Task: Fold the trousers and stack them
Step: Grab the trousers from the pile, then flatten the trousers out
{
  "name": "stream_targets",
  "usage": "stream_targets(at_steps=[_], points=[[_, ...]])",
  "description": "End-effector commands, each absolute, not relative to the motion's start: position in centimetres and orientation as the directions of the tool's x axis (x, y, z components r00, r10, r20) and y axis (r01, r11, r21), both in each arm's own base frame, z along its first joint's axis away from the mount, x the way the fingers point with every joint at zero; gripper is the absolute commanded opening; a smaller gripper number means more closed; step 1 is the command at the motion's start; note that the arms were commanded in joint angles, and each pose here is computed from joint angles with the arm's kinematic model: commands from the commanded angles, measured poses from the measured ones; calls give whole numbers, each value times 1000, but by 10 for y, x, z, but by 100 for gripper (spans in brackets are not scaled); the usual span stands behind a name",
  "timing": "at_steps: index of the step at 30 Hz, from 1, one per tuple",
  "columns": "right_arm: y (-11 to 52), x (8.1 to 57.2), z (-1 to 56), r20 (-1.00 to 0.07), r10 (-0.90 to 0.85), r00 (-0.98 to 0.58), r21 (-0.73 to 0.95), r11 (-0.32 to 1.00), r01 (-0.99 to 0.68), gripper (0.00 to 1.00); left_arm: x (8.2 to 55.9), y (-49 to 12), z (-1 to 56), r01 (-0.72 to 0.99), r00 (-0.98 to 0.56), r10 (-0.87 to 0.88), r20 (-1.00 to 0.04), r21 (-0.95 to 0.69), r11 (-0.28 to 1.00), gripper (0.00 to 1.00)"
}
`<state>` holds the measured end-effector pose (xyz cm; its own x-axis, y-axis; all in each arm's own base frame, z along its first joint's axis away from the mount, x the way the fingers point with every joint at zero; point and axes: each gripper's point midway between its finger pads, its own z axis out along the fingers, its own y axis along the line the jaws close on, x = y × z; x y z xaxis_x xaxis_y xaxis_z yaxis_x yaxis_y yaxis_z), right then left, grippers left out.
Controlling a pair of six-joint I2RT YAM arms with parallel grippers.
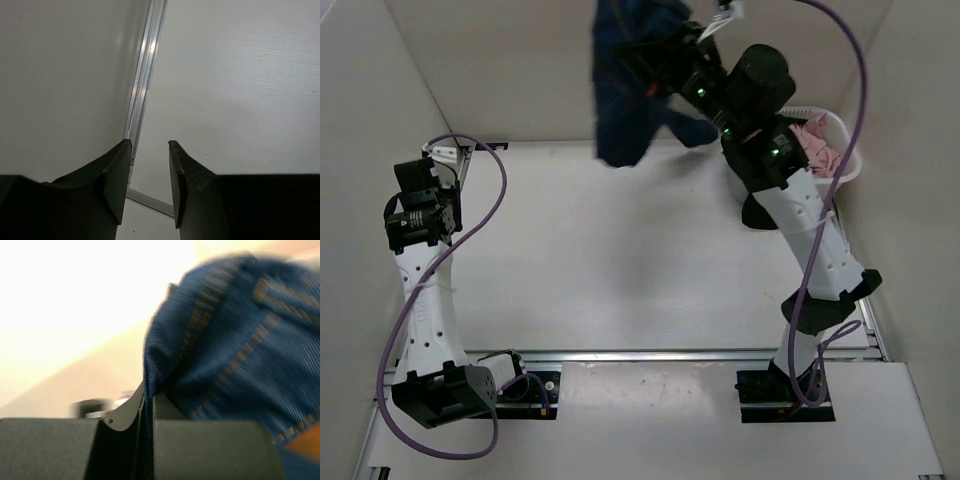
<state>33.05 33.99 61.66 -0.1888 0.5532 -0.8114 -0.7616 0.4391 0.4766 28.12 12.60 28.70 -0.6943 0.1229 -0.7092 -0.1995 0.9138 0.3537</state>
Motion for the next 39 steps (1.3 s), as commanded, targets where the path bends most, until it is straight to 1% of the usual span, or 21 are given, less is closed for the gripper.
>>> stream_targets(at_steps=[1,3,6,8,10,11,13,14,15,17,18,20,22,23,24,25,26,28,30,35,39], points=[[346,258,706,-698,710,-94,331,203,-921,0,271,146,326,-381,-622,60,-780,368,848,48],[350,250,702,-694,708,-128,356,183,-917,0,273,148,336,-394,-609,63,-791,370,841,52],[360,266,649,-742,636,-211,452,242,-859,0,278,151,346,-410,-590,67,-805,370,834,56],[359,286,572,-787,538,-301,549,389,-740,0,278,151,351,-413,-582,70,-810,369,833,59],[346,299,504,-811,466,-354,577,535,-617,0,278,149,341,-369,-606,102,-789,393,842,63],[320,307,430,-810,416,-413,580,672,-461,0,279,148,333,-342,-624,114,-773,402,849,69],[285,308,362,-789,400,-467,567,767,-300,1,276,138,321,-246,-640,183,-746,424,871,76],[262,298,339,-789,379,-483,540,804,-250,3,273,134,300,-196,-673,195,-713,427,883,79],[246,288,280,-767,328,-552,487,857,-168,5,269,130,288,-150,-695,212,-686,428,891,80],[213,277,235,-739,304,-601,428,901,-71,12,258,119,250,-9,-754,273,-598,426,905,81],[198,273,213,-728,285,-623,383,923,-25,20,254,117,237,34,-774,293,-562,425,905,81],[174,253,165,-679,225,-699,284,958,33,22,240,116,201,146,-819,354,-452,431,890,81],[153,248,147,-651,220,-727,227,970,90,41,225,115,173,274,-838,432,-332,429,861,81],[145,244,139,-635,215,-742,202,973,109,55,211,110,147,339,-851,458,-257,399,852,81],[140,247,136,-629,226,-743,195,972,130,72,202,112,135,372,-855,476,-209,392,841,81],[139,247,136,-634,204,-746,181,977,114,78,195,115,124,416,-849,506,-152,398,818,81],[137,251,141,-641,208,-739,183,976,117,80,174,123,103,447,-862,505,-46,404,798,81],[143,264,153,-657,217,-722,196,974,115,86,167,136,91,469,-856,516,25,457,756,82],[139,278,160,-665,231,-710,193,972,136,86,147,140,75,528,-835,537,119,445,723,84],[130,320,159,-630,301,-716,168,953,253,93,126,135,51,537,-838,524,154,404,740,87],[131,350,132,-571,361,-737,130,926,353,98,105,138,26,553,-832,508,223,400,731,89]])
